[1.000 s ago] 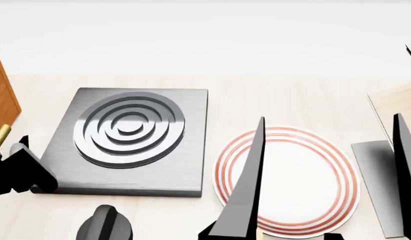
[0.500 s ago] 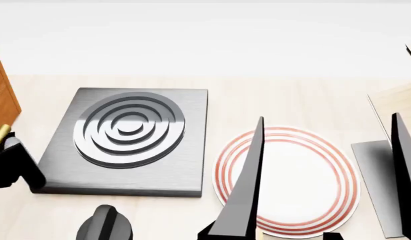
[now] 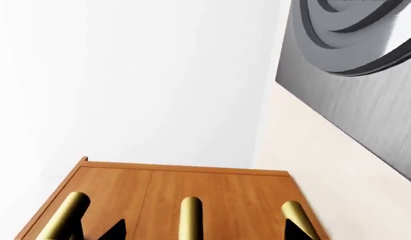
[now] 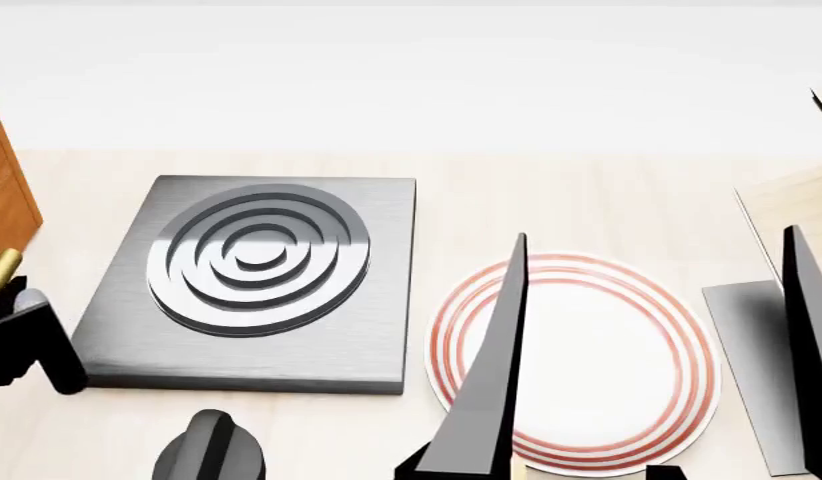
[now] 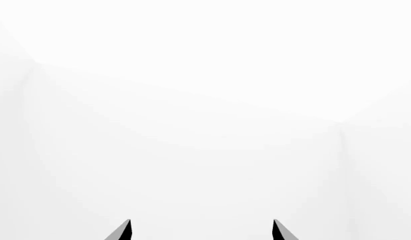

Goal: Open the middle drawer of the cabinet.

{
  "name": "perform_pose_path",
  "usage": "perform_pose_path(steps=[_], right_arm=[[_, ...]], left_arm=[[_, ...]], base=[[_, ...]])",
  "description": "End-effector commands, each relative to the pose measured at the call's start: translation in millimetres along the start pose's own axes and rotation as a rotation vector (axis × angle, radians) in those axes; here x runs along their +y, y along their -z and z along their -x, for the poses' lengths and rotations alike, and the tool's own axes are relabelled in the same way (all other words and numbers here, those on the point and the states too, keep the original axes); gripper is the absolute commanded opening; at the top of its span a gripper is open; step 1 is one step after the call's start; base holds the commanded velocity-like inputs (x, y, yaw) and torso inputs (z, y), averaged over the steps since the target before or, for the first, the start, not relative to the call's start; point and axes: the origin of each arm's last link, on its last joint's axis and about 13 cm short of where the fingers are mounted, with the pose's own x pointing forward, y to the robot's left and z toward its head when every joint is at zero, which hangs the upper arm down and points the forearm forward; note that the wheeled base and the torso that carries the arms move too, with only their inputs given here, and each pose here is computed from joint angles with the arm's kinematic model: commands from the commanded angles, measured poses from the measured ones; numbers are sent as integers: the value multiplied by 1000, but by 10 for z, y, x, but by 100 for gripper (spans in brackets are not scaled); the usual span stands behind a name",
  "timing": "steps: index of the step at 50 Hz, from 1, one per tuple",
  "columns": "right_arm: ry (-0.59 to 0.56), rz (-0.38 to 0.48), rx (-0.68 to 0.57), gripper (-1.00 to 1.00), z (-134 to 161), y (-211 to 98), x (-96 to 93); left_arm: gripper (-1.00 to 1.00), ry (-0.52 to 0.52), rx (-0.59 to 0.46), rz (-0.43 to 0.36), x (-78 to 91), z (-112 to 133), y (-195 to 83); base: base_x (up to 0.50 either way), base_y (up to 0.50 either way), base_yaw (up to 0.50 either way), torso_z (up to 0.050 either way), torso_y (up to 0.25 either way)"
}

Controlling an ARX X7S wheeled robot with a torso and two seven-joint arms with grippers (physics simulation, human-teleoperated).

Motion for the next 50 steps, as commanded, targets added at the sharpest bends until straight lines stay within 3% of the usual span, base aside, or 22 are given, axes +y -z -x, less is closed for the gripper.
perform_pose_path(steps=[1, 50], right_arm=[[1, 1, -1, 100, 1, 0, -5], [-5, 1, 8, 100, -3, 6, 4]], left_arm=[[100, 25, 5, 13, -75, 24, -8], [100, 41, 103, -39, 6, 65, 156]], base=[[0, 0, 0, 0, 0], [0, 0, 0, 0, 0]])
